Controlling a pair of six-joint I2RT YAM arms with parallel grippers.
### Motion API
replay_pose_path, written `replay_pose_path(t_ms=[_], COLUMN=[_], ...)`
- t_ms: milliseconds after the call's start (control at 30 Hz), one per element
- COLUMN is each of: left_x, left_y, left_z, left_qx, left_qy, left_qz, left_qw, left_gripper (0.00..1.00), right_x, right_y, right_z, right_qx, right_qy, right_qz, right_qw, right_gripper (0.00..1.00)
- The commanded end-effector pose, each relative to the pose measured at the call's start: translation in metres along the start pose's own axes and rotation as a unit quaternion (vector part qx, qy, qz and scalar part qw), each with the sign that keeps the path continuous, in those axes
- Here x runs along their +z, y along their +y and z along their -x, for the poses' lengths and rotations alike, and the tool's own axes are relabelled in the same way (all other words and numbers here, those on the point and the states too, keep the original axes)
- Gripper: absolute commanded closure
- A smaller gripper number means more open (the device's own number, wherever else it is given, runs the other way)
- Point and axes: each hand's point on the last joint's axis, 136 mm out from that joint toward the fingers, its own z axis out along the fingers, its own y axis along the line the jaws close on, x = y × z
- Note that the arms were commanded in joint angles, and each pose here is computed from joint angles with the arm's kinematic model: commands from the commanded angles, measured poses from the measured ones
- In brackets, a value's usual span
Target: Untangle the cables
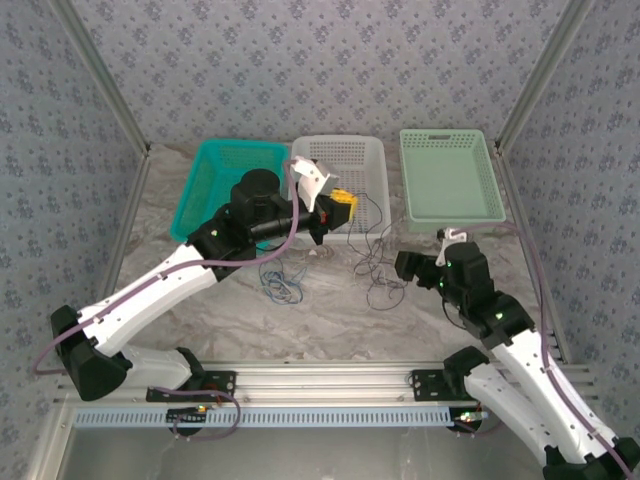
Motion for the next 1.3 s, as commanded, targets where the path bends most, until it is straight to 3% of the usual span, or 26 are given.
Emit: replay_pose_path(t_ms=[0, 233, 600, 867, 967, 1033, 1133, 1267], left_x=[0.0, 0.005, 0.012, 0.007, 0.005, 0.005, 0.004, 0.003], left_y=[-0.007, -0.007, -0.013, -0.02, -0.021, -0.019, -0.008, 0.02], left_z=[-0.002, -0.019, -0.027, -0.024, -0.024, -0.025, -0.03, -0.05], left_qx=[-0.008, -0.02, -0.027, -0.024, -0.024, -0.023, -0.023, -0.02], left_qy=[0.001, 0.028, 0.046, 0.038, 0.037, 0.038, 0.046, 0.082], left_qz=[-0.023, -0.032, -0.055, -0.075, -0.076, -0.069, -0.038, 0.036], left_qw=[1.0, 0.999, 0.997, 0.996, 0.996, 0.997, 0.998, 0.996], left_gripper=[0.92, 0.92, 0.92, 0.91, 0.92, 0.9, 0.81, 0.62], right_x=[-0.013, -0.02, 0.008, 0.024, 0.024, 0.023, 0.019, 0.009], right_y=[0.022, 0.062, 0.086, 0.087, 0.091, 0.093, 0.092, 0.088], right_z=[0.038, 0.068, 0.059, 0.052, 0.052, 0.053, 0.056, 0.07], right_qx=[-0.064, -0.107, -0.133, -0.138, -0.139, -0.139, -0.135, -0.133], right_qy=[-0.035, -0.047, -0.016, 0.01, 0.016, 0.018, 0.017, 0.015], right_qz=[0.031, 0.104, 0.158, 0.162, 0.173, 0.176, 0.171, 0.146], right_qw=[0.997, 0.988, 0.978, 0.977, 0.975, 0.974, 0.976, 0.98], right_gripper=[0.09, 0.09, 0.11, 0.37, 0.55, 0.73, 0.93, 1.0])
